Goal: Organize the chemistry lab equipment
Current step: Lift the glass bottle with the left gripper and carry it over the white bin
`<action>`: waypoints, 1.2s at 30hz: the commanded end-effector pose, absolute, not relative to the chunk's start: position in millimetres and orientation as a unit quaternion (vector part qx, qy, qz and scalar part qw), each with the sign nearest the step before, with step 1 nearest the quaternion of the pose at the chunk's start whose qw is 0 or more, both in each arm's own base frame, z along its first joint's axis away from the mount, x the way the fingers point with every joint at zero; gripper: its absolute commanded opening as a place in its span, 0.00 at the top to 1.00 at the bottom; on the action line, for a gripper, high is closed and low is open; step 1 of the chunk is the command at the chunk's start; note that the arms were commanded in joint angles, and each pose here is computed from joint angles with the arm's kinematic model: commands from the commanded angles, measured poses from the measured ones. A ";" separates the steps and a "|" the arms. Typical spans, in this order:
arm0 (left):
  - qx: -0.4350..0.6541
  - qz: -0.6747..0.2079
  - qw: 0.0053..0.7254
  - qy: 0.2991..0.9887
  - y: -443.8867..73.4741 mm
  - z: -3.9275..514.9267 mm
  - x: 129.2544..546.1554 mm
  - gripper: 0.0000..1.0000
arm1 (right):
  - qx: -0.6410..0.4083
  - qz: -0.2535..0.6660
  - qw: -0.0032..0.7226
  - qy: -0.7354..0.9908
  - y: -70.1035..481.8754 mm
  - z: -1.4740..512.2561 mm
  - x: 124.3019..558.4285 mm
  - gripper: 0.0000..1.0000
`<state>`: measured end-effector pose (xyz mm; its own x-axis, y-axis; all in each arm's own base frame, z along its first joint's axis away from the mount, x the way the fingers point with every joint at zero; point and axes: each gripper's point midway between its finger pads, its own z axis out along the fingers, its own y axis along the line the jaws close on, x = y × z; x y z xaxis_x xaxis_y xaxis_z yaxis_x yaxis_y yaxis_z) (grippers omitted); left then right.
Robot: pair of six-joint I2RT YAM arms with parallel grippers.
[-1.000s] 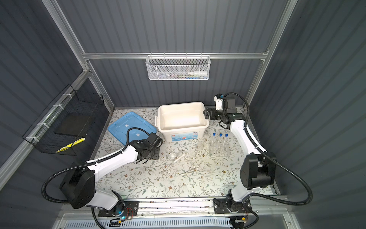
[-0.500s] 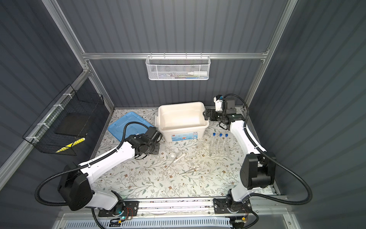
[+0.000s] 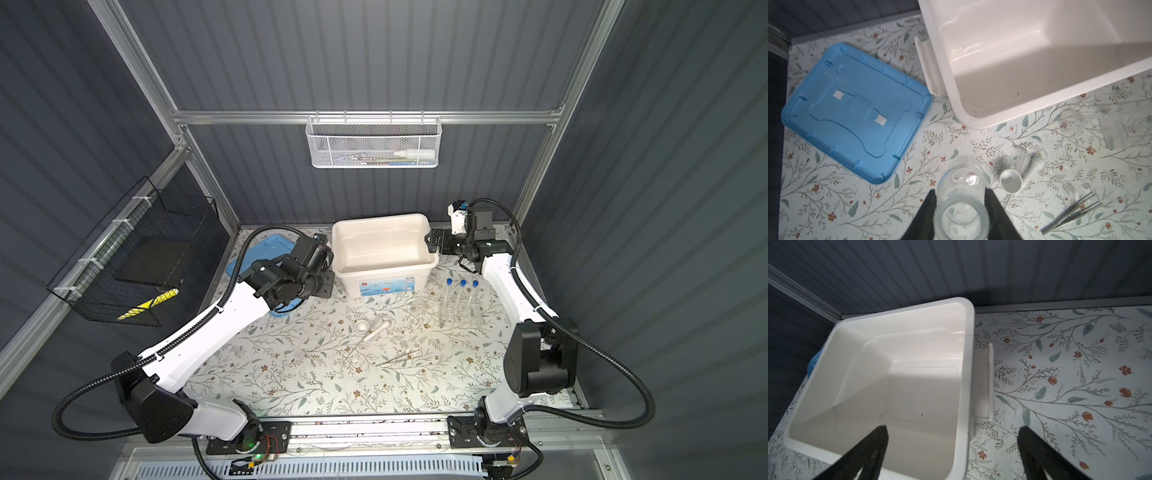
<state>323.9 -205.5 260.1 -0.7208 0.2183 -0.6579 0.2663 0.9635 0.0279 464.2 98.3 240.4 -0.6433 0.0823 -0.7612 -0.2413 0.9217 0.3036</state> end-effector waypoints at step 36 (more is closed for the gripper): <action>0.243 -0.010 0.280 0.929 -280.6 193.5 463.7 0.72 | -0.046 0.223 0.413 0.882 102.4 221.8 455.1 0.01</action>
